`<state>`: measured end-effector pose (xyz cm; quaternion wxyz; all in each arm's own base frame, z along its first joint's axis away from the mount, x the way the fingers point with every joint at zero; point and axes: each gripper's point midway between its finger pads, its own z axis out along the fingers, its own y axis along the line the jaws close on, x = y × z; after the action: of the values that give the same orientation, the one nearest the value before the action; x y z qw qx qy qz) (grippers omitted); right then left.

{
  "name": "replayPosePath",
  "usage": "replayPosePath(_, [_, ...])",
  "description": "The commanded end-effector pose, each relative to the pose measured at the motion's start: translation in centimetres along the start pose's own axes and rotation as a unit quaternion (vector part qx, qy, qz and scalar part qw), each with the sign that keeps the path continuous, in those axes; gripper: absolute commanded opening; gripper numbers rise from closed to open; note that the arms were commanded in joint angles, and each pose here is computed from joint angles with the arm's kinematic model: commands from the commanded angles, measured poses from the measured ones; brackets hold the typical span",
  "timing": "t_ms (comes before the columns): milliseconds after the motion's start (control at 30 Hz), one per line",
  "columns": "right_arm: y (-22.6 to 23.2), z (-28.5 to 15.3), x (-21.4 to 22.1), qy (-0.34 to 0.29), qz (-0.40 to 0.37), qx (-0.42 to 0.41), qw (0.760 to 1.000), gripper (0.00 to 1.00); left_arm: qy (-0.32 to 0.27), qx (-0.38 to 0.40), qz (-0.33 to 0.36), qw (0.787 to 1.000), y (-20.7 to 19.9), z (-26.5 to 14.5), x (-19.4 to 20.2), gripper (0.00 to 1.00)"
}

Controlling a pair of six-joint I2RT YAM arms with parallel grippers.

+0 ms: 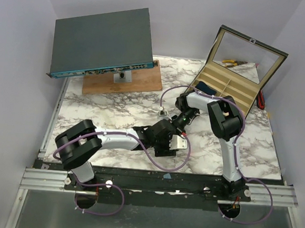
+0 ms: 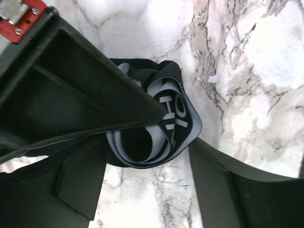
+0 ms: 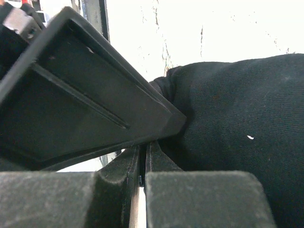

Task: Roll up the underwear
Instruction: Roll the underwear to the center of the board.

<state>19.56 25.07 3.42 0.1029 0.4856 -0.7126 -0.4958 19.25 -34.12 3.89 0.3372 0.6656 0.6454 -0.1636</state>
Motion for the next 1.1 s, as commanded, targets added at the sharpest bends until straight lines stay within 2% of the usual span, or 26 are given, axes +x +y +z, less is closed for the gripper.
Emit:
replayPosePath(0, [-0.6, 0.0, 0.4, 0.007, 0.012, 0.003, 1.0, 0.05, -0.007, 0.038, -0.006, 0.999, -1.3, 0.6, -0.7, 0.64])
replayPosePath(133, [-0.9, 0.0, 0.3, 0.005, 0.016, 0.008, 1.0, 0.06, -0.003, 0.05, -0.013, 0.999, -1.7, 0.8, -0.7, 0.43])
replayPosePath(200, [-1.2, 0.1, 0.3, 0.004, 0.019, 0.014, 1.0, 0.08, 0.002, 0.056, -0.018, 0.998, -1.8, 0.9, -0.6, 0.28])
replayPosePath(267, [-1.5, 0.0, 0.2, 0.002, 0.022, 0.023, 0.999, 0.09, 0.006, 0.064, -0.023, 0.998, -2.2, 1.0, -0.4, 0.08])
replayPosePath(333, [-1.6, 0.0, 0.2, -0.002, 0.024, 0.032, 0.999, 0.11, 0.009, 0.072, -0.029, 0.997, -2.6, 1.0, -0.2, 0.0])
replayPosePath(433, [-1.9, -0.4, 0.0, -0.012, 0.028, 0.051, 0.998, 0.17, 0.015, 0.087, -0.039, 0.995, -3.2, 0.8, 0.1, 0.0])
replayPosePath(567, [-2.1, -1.4, -0.6, -0.03, 0.024, 0.087, 0.995, 0.35, 0.024, 0.111, -0.065, 0.991, -3.6, 0.6, 0.7, 0.0])
replayPosePath(633, [-2.0, -2.1, -0.9, -0.037, 0.02, 0.105, 0.994, 0.4, 0.025, 0.128, -0.081, 0.988, -3.7, 0.6, 0.8, 0.0])
replayPosePath(833, [-1.9, -4.4, -1.5, -0.056, 0.015, 0.142, 0.988, 0.5, 0.025, 0.16, -0.114, 0.98, -3.6, 0.6, 1.2, 0.0])
replayPosePath(1067, [-1.9, -6.9, -1.0, -0.082, 0.017, 0.164, 0.983, 0.52, 0.02, 0.181, -0.166, 0.969, -2.6, 0.1, 1.3, 0.0])
